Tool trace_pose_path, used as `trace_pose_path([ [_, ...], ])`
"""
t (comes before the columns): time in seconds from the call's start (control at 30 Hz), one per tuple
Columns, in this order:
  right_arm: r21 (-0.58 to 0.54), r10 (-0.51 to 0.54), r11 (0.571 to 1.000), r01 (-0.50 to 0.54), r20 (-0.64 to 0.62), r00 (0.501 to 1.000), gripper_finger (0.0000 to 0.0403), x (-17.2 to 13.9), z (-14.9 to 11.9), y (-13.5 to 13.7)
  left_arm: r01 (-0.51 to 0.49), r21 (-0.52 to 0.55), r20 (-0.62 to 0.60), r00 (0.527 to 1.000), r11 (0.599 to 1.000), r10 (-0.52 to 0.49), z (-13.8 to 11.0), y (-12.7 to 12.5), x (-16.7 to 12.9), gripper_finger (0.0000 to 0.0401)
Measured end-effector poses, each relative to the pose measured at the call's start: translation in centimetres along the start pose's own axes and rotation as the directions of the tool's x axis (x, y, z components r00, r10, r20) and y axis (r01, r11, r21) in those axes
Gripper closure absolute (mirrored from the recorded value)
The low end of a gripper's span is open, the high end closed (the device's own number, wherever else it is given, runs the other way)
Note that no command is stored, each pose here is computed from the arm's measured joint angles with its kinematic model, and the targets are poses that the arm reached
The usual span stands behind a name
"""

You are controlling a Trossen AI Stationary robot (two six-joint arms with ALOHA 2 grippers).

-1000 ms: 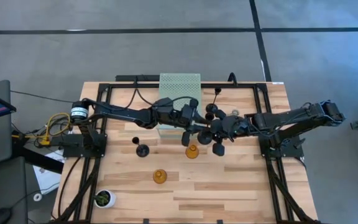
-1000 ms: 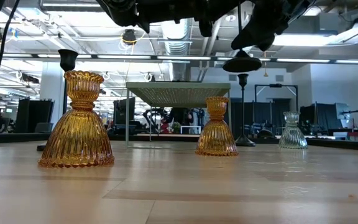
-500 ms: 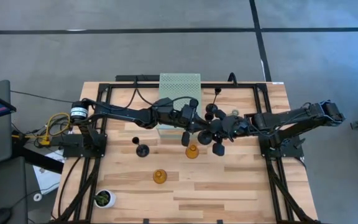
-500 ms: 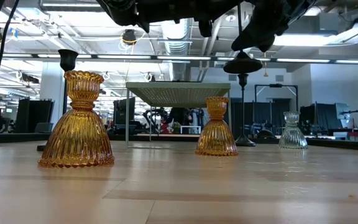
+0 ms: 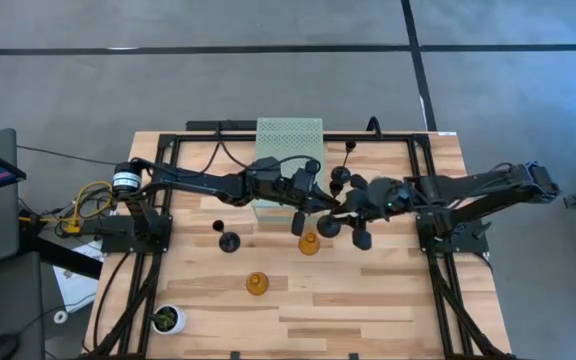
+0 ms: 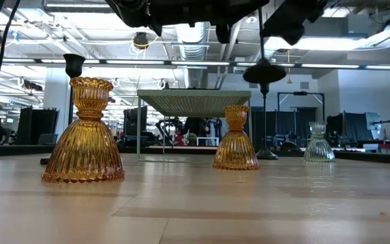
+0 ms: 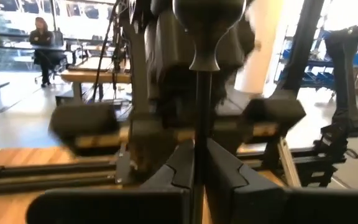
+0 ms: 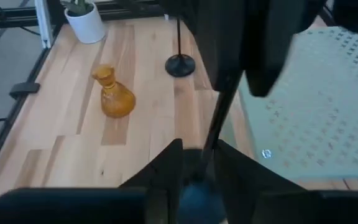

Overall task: Pick & Place candle stick holders
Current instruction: Put the bottom black candle holder on the shelf

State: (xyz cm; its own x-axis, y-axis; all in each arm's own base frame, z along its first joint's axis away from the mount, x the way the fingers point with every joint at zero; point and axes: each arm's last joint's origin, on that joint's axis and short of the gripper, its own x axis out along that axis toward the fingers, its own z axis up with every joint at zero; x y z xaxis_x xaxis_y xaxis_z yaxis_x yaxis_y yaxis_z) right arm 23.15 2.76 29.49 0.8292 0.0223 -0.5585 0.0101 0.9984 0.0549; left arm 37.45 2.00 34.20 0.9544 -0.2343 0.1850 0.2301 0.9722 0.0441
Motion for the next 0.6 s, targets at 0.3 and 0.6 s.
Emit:
trace_pose_path([
  [0.3,0.046,0.014,0.999,-0.012,-0.029,0.999,0.0346,-4.3,-0.6,-0.1,-0.060,0.012,-0.053,0.997,0.998,0.060,2.6,0.8,-2.4,0.0388],
  [0.6,-0.046,-0.050,0.998,0.047,-0.057,0.997,0.0401,-5.7,-2.7,2.3,-0.302,0.068,-0.062,0.950,0.951,0.306,6.9,4.1,-7.7,0.0388],
])
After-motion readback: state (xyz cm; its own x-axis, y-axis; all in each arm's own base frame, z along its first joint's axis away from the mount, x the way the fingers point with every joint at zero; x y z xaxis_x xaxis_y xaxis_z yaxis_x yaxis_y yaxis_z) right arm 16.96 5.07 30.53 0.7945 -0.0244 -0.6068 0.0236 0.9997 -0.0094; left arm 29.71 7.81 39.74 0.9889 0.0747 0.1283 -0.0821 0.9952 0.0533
